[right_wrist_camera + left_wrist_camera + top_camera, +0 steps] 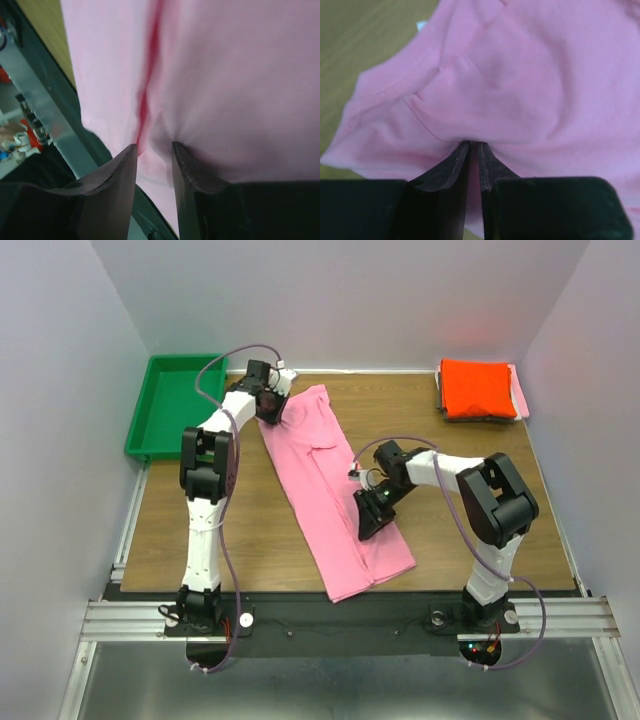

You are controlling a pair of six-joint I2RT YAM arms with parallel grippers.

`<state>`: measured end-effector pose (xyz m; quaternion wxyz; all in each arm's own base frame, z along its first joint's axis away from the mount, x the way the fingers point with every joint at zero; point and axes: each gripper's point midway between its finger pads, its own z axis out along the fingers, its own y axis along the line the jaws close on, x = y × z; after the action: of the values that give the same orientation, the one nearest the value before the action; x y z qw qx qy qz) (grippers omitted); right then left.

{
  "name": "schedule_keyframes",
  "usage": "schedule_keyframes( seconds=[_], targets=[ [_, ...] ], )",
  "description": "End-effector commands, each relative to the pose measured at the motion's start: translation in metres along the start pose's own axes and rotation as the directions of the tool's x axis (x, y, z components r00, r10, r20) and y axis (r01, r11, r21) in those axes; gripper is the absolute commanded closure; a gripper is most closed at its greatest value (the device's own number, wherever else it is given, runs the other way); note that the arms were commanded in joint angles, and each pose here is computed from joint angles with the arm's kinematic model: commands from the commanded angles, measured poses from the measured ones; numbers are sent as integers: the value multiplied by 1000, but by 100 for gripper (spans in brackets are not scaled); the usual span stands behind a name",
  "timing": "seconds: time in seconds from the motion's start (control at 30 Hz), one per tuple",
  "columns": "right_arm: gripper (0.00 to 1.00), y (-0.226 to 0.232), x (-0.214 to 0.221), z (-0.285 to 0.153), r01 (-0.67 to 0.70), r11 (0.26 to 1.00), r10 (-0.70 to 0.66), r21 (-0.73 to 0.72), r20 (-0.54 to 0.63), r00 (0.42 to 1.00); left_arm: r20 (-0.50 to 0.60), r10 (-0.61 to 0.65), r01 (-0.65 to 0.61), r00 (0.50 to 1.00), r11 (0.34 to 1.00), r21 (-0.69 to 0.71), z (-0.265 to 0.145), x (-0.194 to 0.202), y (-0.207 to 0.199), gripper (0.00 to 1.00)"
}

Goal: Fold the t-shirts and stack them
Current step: Fold the tshirt

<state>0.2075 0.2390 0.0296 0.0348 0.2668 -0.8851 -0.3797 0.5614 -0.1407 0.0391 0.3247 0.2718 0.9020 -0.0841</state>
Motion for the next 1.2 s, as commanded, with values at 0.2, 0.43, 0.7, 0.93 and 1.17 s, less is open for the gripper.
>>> schedule_keyframes(
  seconds=[0.2,0.43,0.7,0.93,1.17],
  targets=[
    [54,55,-76,-42,264,964,-256,-15,193,947,258,67,-102,964,987,123,-55,-91,-35,65],
    [63,6,-172,-65,201,962,-257,185,367,894,273,-9,-26,962,992,127,-95,-77,-49,63],
    [65,-7,-279,-87,165,941,-311,297,560,768,169,-86,66,982,991,117,-80,-17,-58,65],
    [65,-33,-337,-77,113,946,-291,303,645,706,119,-118,107,986,990,95,-67,3,-55,65],
    [65,-78,-366,-52,10,952,-234,307,702,673,88,-148,140,985,986,94,-59,12,-51,65]
  ],
)
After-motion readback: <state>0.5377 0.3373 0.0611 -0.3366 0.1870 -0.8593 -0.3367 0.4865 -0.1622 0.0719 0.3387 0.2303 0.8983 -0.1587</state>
